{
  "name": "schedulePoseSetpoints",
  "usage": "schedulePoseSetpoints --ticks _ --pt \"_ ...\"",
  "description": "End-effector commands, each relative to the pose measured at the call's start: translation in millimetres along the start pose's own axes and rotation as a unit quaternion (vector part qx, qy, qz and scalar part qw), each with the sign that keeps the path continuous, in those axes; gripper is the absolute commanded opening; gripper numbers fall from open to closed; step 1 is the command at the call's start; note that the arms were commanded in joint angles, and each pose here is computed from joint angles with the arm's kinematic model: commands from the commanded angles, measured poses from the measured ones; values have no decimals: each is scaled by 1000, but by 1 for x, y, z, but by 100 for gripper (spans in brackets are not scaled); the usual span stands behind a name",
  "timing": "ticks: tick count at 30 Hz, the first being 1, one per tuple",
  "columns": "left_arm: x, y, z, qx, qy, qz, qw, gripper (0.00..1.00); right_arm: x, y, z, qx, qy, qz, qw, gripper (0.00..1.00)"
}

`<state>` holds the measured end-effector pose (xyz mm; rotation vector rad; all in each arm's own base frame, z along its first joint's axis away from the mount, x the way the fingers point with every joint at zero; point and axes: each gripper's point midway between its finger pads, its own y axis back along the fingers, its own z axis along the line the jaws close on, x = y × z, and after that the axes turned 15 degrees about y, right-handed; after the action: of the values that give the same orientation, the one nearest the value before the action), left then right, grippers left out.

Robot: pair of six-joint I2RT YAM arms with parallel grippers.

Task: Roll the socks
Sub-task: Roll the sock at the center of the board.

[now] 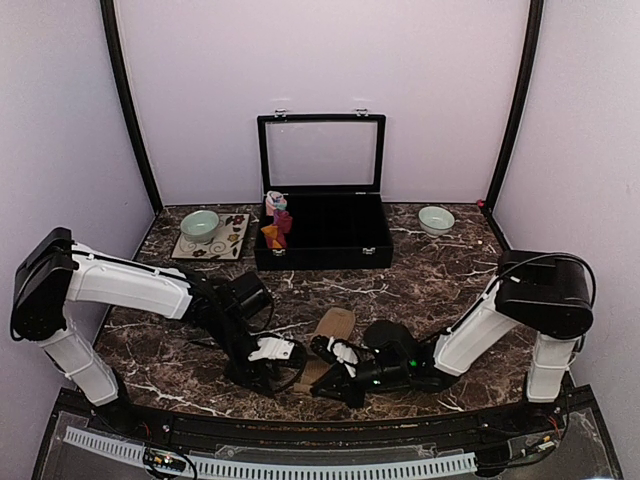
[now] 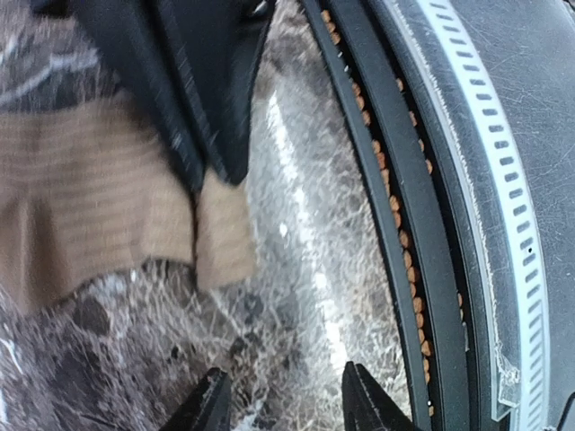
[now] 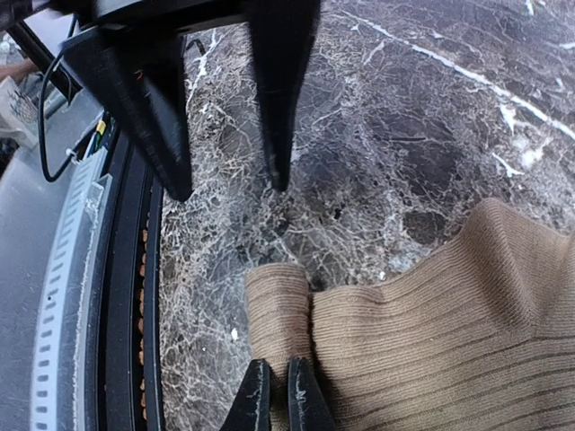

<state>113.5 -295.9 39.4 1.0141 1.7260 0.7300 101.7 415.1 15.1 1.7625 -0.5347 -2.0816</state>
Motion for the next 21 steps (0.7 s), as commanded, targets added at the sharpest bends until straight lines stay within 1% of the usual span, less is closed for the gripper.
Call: schedulePoseSetpoints --ticks 1,4,9,12,16,21 --pt "-23 5 -6 -30 -74 -44 996 45 132 18 5 -1 -132 211 969 0" --pt "-29 2 -10 -37 -96 -44 994 44 142 19 1 3 -158 216 963 0" --pt "-30 -7 -15 -33 -116 -36 992 43 151 25 -5 11 -198 208 958 0" --pt "-36 -17 -11 -57 -136 -29 989 43 152 26 -8 11 -214 203 955 0" --pt "-53 -23 3 -95 -141 -37 985 40 154 25 -9 7 -226 203 953 0" --pt "-53 -29 5 -108 -159 -27 981 38 161 28 -7 3 -234 220 947 0"
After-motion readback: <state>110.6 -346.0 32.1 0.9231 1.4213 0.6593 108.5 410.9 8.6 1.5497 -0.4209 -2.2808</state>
